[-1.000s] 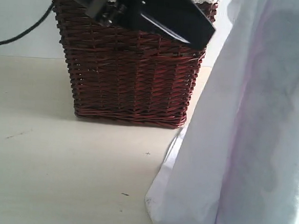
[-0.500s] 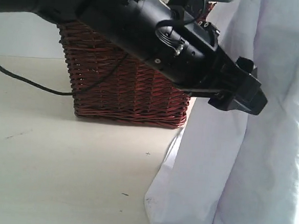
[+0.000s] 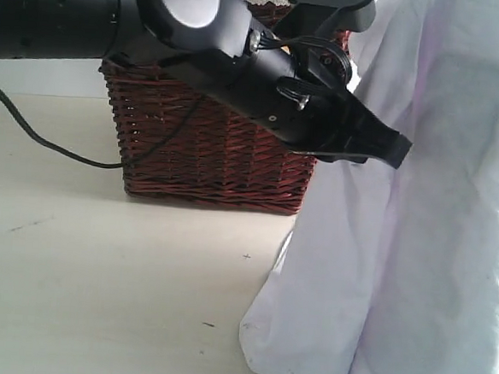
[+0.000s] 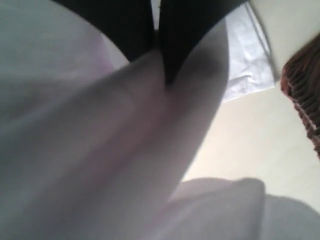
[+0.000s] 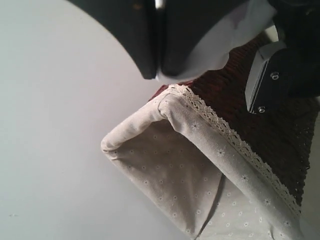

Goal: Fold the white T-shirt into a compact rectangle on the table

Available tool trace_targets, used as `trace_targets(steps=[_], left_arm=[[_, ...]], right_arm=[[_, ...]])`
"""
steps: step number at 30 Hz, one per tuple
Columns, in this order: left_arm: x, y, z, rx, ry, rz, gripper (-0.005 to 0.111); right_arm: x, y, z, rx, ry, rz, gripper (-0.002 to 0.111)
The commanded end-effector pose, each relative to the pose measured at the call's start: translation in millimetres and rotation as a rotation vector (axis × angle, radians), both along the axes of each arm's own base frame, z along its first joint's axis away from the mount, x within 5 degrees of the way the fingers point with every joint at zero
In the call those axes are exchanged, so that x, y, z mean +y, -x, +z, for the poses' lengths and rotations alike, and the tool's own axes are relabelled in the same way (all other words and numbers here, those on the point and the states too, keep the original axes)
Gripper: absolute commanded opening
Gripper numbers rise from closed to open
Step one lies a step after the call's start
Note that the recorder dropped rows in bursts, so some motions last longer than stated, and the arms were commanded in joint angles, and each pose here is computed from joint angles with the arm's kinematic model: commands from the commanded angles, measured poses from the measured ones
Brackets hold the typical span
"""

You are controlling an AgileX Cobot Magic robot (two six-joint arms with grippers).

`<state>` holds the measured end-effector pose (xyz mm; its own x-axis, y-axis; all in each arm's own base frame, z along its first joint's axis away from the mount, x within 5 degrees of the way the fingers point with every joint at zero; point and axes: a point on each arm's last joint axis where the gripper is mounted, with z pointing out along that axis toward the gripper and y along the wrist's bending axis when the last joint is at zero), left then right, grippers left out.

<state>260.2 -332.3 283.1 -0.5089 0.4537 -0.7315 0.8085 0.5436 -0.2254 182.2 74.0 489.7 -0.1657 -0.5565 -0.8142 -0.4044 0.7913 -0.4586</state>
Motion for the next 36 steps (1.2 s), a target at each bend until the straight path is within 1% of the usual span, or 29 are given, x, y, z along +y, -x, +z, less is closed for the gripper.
trace_targets(steps=[1,4,6,9,11,13,14,16,18,21,24,26,28,30,31,34,36], left_arm=[[22.8,-1.1,7.7,-0.083,-0.185,-0.035,0.0],[56.0,-0.7,25.3,-0.164,-0.397,-0.025,0.0],[84.0,-1.4,45.2,-0.246,-0.527,0.016,0.0],[127.7,-1.8,80.4,-0.364,-0.643,0.115,0.0],[155.4,-2.7,98.7,-0.417,-0.694,0.174,0.0],[184.0,-3.2,114.4,-0.457,-0.747,0.23,0.0],[195.3,-2.1,123.2,-0.48,-0.731,0.27,0.0],[215.4,1.4,141.3,-0.536,-0.671,0.348,0.0],[228.2,9.6,158.3,-0.62,-0.642,0.37,0.0],[238.7,26.1,178.0,-0.708,-0.598,0.389,0.0],[247.3,43.6,189.8,-0.737,-0.579,0.402,0.0],[254.5,56.4,193.9,-0.711,-0.567,0.418,0.0],[261.3,71.3,192.0,-0.622,-0.563,0.417,0.0],[269.0,89.1,186.7,-0.517,-0.571,0.405,0.0],[271.8,95.4,183.1,-0.485,-0.577,0.399,0.0],[280.4,114.5,174.8,-0.45,-0.566,0.39,0.0],[283.2,124.7,162.8,-0.436,-0.569,0.367,0.0]], right_arm=[[-5.6,-0.4,2.4,-0.017,0.051,-0.034,0.0],[-11.5,-1.0,1.3,-0.015,0.117,-0.079,0.0],[-14.1,-1.7,2.1,-0.025,0.127,-0.106,0.0],[-16.0,-4.9,1.0,-0.028,0.168,-0.13,0.0],[-16.8,-10.1,-1.6,-0.022,0.212,-0.153,0.0],[-16.7,-18.1,-1.6,-0.054,0.267,-0.174,0.0],[-16.0,-22.4,-0.4,-0.083,0.286,-0.182,0.0],[-15.3,-29.9,4.8,-0.135,0.271,-0.22,0.0],[-13.6,-35.4,8.7,-0.143,0.258,-0.238,0.0],[-17.0,-34.7,20.9,-0.185,0.252,-0.275,0.0],[-24.2,-23.3,36.2,-0.205,0.2,-0.307,0.0],[-31.0,-11.1,41.5,-0.193,0.171,-0.325,0.0],[-36.6,3.3,41.3,-0.148,0.136,-0.319,0.0],[-41.4,16.4,36.6,-0.064,0.14,-0.307,0.0],[-43.8,23.1,34.1,-0.021,0.144,-0.301,0.0],[-46.9,41.5,29.3,0.075,0.095,-0.266,0.0],[-41.2,49.5,28.8,0.101,0.035,-0.183,0.0]])
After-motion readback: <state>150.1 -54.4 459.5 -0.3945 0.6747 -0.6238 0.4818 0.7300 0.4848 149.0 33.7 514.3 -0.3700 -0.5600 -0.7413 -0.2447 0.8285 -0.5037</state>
